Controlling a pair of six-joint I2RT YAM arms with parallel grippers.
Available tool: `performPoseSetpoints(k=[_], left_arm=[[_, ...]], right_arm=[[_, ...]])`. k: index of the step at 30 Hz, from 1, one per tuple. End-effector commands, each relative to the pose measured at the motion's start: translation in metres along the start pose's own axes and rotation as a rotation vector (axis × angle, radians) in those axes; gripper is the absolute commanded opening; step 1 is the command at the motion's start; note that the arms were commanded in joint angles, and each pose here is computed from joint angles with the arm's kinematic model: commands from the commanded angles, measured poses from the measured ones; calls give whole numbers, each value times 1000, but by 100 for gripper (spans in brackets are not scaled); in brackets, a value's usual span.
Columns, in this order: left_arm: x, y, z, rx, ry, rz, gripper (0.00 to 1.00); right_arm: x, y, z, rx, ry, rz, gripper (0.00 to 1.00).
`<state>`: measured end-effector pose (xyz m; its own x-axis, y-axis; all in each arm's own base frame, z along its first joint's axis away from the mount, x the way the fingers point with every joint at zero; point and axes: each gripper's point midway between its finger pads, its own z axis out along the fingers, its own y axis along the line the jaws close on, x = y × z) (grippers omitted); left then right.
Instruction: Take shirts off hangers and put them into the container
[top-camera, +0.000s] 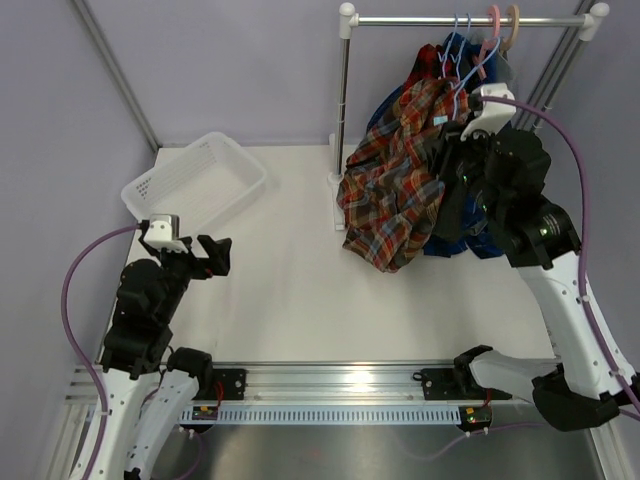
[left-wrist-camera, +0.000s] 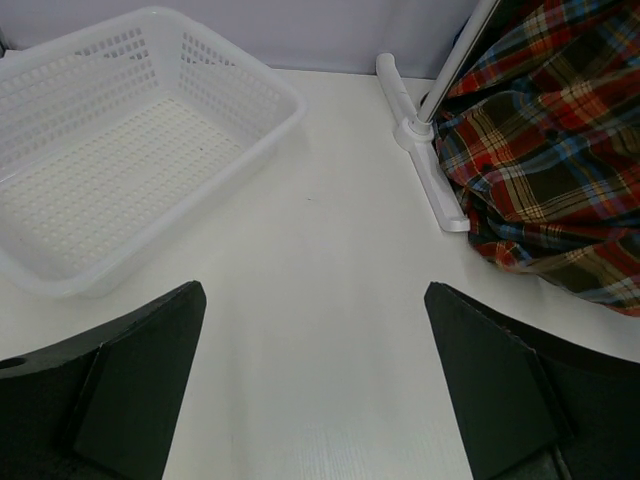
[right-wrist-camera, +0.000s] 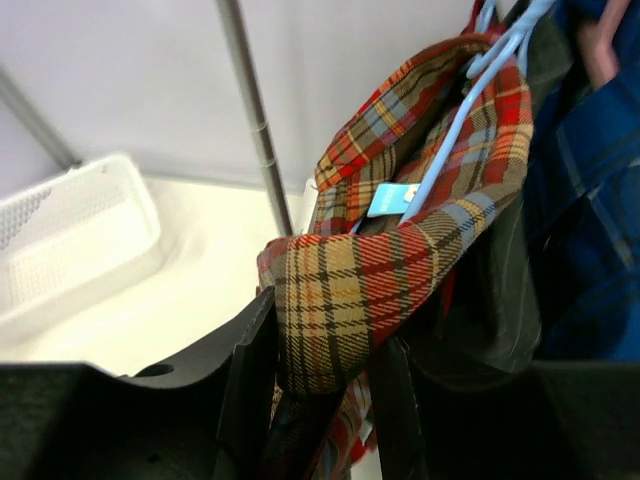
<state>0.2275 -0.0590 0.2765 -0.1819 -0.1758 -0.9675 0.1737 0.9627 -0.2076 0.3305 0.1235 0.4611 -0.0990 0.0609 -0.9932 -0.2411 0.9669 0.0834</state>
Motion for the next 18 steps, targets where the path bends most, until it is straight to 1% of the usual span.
performPoseSetpoints(k=[1,2,4,5,6,7,8,9,10,11,12,13,14,15,16,17,18], left_arm=[[-35,-19,-6,80,-85,-20,99],[-37,-20,-5,83,-86,-25,99],[-41,-27,-6,110,-83,-42,99],[-48,-30,-8,124,-93,-50,99],[-51,-34,-9,139,-96,-57,99],[-52,-41,-7,169,-77,-78,99],[-64,-47,-10,194,-96,-89,99],[-70,-53,-11,223,-98,-99,99],[-72,-65,-7,278,-75,-120,99],[-89,-74,-10,315,-96,-130,99],[-94,-86,-12,376,-83,-151,99],[-99,-94,-4,407,-64,-162,99],[-121,-103,-10,444,-95,-166,99],[-130,-112,-11,483,-87,-189,99],[-134,-119,-1,498,-64,-199,99],[-143,-126,0,519,-66,-205,99],[-167,-134,-7,539,-108,-209,99]], right_arm=[[18,12,-18,-107,-2,-53,0],[19,14,-23,-130,-2,-68,0],[23,29,-41,-234,9,-71,0],[34,33,-44,-262,34,-80,0],[43,44,-51,-337,50,-88,0],[46,48,-60,-378,48,-94,0],[59,54,-63,-420,79,-101,0],[66,68,-72,-518,97,-102,0],[69,75,-78,-568,102,-103,0],[76,82,-81,-618,118,-104,0],[79,94,-85,-694,123,-102,0],[81,98,-86,-719,127,-109,0],[84,107,-89,-759,135,-118,0],[88,113,-87,-786,144,-123,0],[88,118,-87,-800,142,-125,0],[88,127,-88,-831,140,-127,0],[87,133,-85,-852,133,-127,0]])
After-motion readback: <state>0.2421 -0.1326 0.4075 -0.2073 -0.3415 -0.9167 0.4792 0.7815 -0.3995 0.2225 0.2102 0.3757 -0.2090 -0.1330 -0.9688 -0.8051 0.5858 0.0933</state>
